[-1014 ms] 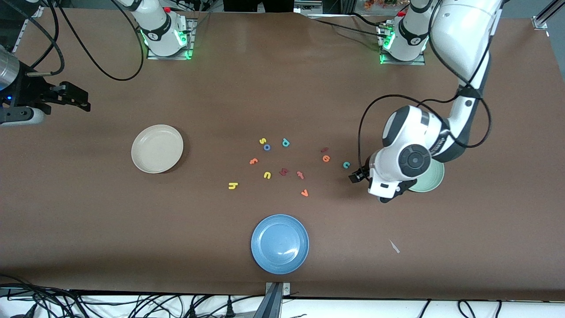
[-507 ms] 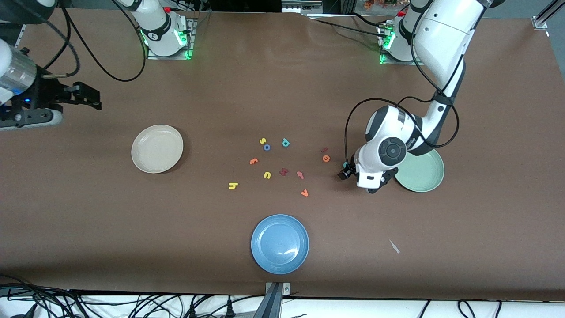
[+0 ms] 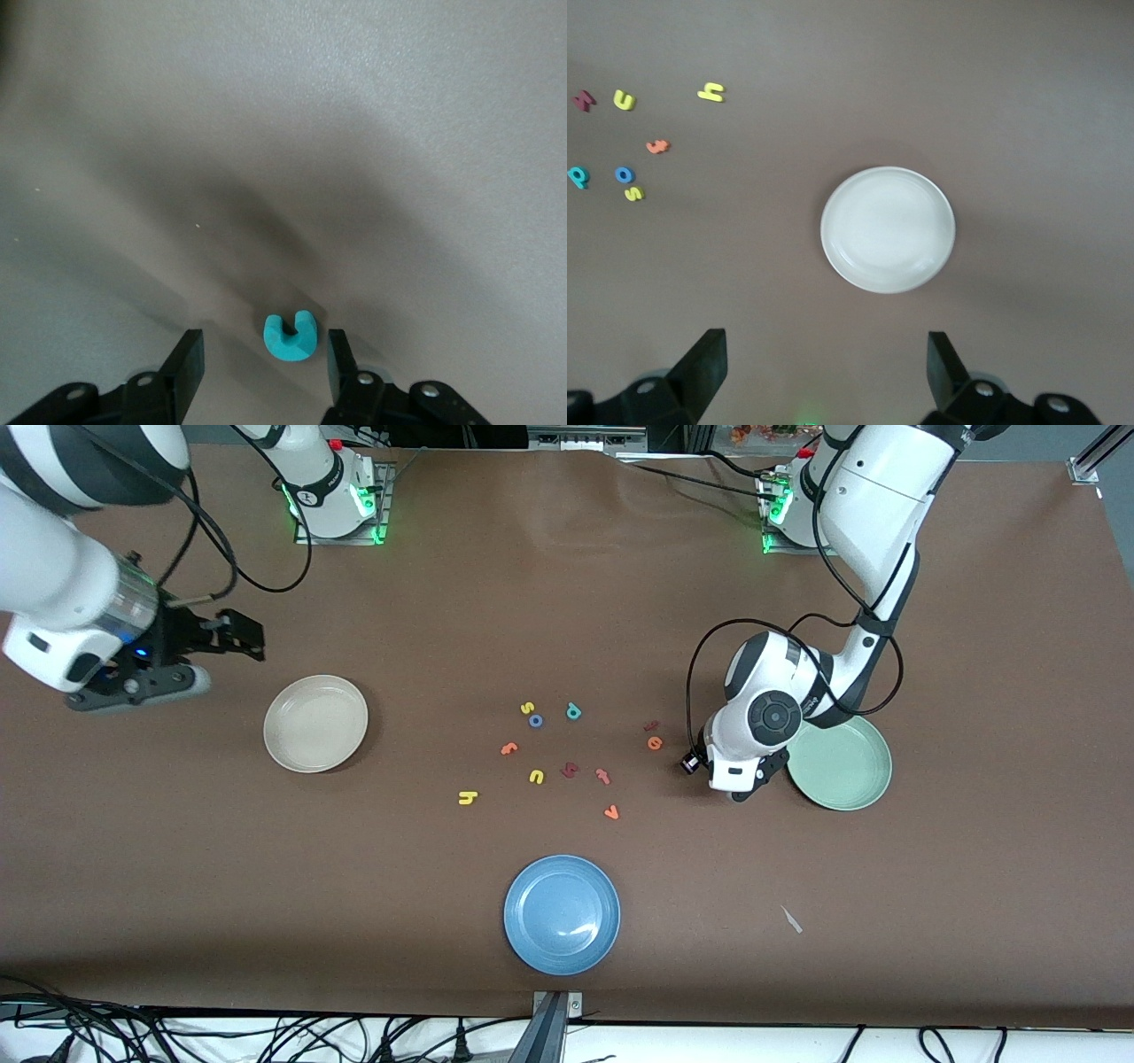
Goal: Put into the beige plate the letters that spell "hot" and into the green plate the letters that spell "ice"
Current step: 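Lower the right gripper onto the blue letter o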
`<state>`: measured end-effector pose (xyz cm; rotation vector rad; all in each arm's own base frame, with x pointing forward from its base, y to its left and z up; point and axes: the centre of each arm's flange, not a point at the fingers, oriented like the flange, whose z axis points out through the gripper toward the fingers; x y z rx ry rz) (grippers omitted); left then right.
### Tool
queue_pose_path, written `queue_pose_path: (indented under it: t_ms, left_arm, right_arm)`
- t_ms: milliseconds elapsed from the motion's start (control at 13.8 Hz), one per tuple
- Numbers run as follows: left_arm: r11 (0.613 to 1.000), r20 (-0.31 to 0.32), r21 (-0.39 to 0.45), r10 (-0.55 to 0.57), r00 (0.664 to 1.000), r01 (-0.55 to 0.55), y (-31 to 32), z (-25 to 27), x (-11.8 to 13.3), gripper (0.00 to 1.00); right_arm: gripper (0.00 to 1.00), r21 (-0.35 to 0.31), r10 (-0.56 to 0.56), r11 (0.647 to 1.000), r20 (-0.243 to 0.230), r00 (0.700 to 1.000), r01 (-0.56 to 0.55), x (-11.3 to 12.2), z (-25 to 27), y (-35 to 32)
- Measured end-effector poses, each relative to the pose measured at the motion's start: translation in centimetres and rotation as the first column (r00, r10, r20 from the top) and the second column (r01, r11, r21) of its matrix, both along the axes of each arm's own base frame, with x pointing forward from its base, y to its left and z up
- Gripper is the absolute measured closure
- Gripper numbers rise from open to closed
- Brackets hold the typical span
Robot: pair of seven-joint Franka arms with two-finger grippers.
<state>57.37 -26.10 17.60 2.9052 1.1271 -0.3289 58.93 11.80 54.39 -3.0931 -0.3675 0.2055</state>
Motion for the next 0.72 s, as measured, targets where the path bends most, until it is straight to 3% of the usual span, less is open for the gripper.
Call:
queue_pose_path:
  t_ms: [217,435,725]
  left_arm:
    - [1.0,0.005,-0.001,0.005,1.0,-0.005,-0.4,-0.7,-0.1,0.44]
    - [1.0,0.01,-0.001,0.012,1.0,-0.012,-0.4,-0.7,-0.1,0.47]
    - [1.0,0.021,-0.006,0.015,1.0,-0.015,-0.6,-0.6,0.0,0.63]
  right_arm:
    - [0.0,0.018,-0.054,0.998,0.043,0.998,0.053,1.3,-4.7,4.2]
    - [0.0,0.033,-0.13,0.991,0.056,0.99,0.128,0.3,-8.7,10.1]
    - [0.0,0.064,-0.24,0.97,0.087,0.967,0.235,-1.2,-12.6,18.5]
